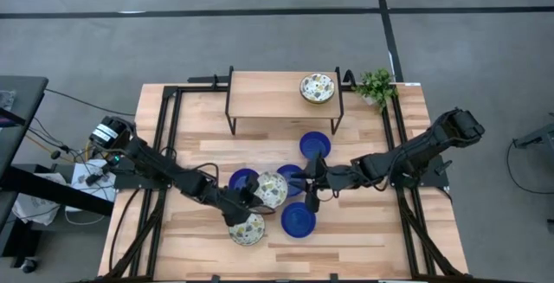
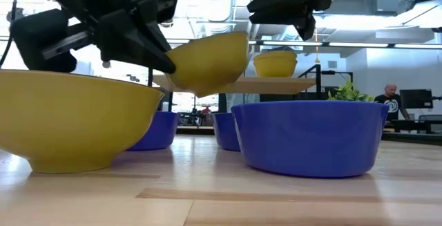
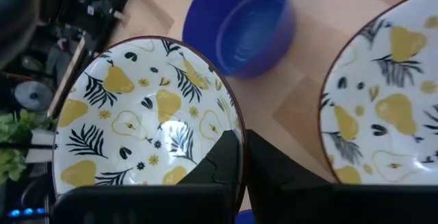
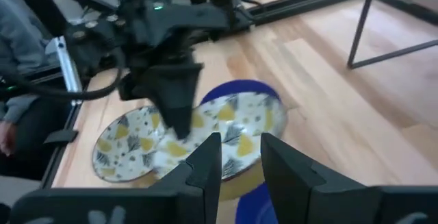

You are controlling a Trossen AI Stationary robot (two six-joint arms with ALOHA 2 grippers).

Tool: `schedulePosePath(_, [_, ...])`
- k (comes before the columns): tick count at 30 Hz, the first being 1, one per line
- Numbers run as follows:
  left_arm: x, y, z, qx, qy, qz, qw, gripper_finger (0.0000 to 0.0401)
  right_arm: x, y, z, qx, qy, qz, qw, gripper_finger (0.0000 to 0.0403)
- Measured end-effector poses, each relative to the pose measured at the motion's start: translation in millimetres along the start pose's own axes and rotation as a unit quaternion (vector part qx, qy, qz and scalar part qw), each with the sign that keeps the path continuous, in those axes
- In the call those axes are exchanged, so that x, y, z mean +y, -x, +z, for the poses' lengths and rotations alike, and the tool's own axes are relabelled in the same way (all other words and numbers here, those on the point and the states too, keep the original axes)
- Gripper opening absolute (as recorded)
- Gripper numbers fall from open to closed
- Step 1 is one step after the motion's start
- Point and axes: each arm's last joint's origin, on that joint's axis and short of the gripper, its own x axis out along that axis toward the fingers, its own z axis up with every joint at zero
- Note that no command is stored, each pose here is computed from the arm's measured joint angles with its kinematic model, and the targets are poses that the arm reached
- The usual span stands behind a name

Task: Pick & Place Mini bowls
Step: Stack the yellow patterned bowl on top of the yellow patterned bowl on the shelf

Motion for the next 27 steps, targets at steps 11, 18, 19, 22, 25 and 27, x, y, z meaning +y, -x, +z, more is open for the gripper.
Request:
schedulePosePath(11, [-0.2, 0.5, 0.8, 0.004, 0.001, 0.009, 1.000, 0.0013, -15.2, -1.1, 40.9, 0.064, 0.023, -0.060, 0.996, 0.0092])
schedulePosePath(18, [0.7, 0.4, 1.1, 0.004, 0.012, 0.014, 1.000, 0.0014, -7.6, -13.0, 57.9, 0.137, 0.054, -0.050, 0.988, 0.0092])
schedulePosePath(19, [1.0, 0.4, 1.2, 0.005, 0.013, 0.018, 1.000, 0.0014, -6.3, -16.5, 57.4, 0.146, 0.064, -0.051, 0.986, 0.0092])
schedulePosePath(22, [1.4, 0.4, 1.4, 0.005, 0.015, 0.020, 1.000, 0.0014, -0.7, -28.1, 64.8, 0.146, 0.070, -0.050, 0.986, 0.0092])
schedulePosePath(25, [1.5, 0.4, 1.4, 0.005, 0.018, 0.020, 1.000, 0.0014, 0.4, -36.5, 71.8, 0.160, 0.073, -0.062, 0.982, 0.0092])
schedulePosePath(27, [1.5, 0.4, 1.4, 0.005, 0.020, 0.020, 1.000, 0.0014, -0.3, -46.1, 71.6, 0.179, 0.077, -0.071, 0.978, 0.0092])
